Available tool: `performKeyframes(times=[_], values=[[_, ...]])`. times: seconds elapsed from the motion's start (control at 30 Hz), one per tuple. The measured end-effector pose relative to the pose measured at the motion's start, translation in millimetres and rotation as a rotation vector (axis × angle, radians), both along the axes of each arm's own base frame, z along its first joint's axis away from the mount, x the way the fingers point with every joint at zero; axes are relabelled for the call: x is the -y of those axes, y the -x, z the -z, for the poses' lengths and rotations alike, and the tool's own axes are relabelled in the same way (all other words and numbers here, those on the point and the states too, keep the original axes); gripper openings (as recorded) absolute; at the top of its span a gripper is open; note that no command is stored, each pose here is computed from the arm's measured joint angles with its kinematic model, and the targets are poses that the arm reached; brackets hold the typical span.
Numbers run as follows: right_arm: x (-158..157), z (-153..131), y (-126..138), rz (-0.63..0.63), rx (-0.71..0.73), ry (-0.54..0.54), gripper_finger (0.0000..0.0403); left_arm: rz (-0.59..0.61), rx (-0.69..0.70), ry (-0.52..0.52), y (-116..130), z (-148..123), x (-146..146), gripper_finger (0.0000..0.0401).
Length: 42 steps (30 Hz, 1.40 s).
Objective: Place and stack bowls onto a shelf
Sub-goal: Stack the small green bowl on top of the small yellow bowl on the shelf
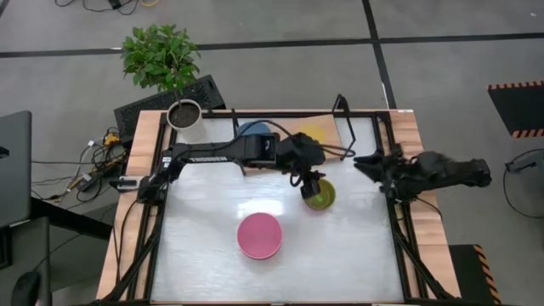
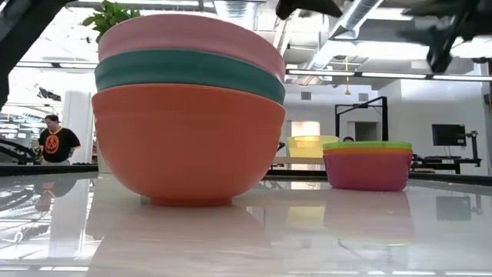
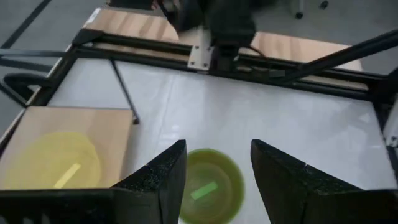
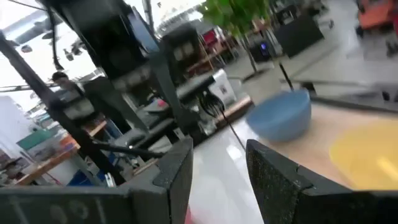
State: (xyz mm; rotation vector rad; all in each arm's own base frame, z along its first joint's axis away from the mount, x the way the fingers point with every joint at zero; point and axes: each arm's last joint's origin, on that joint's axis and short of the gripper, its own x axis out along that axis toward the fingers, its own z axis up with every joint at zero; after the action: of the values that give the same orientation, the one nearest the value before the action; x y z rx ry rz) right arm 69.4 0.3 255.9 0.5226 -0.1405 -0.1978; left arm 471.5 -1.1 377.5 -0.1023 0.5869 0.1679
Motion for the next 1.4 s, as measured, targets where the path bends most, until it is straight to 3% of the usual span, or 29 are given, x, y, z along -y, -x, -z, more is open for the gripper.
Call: performKeyframes(times=[0.23,0.53,0.8,1.03,1.4], values=[[7,-61,49,-0.010,-0.020,0.100,0.0175,-0.029,0.057,0.037,-12,19,2,0.0165],[14,-88,92,-0.039,-0.071,0.151,0.0175,-0.049,0.107,0.106,-25,63,11,0.0164],[13,-75,91,-0.078,-0.134,0.125,0.0175,-0.117,0.106,0.133,-27,103,20,0.0164],[12,-69,86,-0.077,-0.145,0.104,0.0175,-0.231,0.049,0.013,-21,132,20,0.0164],[12,-68,85,-0.070,-0.150,0.101,0.0175,-0.300,-0.019,-0.012,-9,175,18,0.0164]])
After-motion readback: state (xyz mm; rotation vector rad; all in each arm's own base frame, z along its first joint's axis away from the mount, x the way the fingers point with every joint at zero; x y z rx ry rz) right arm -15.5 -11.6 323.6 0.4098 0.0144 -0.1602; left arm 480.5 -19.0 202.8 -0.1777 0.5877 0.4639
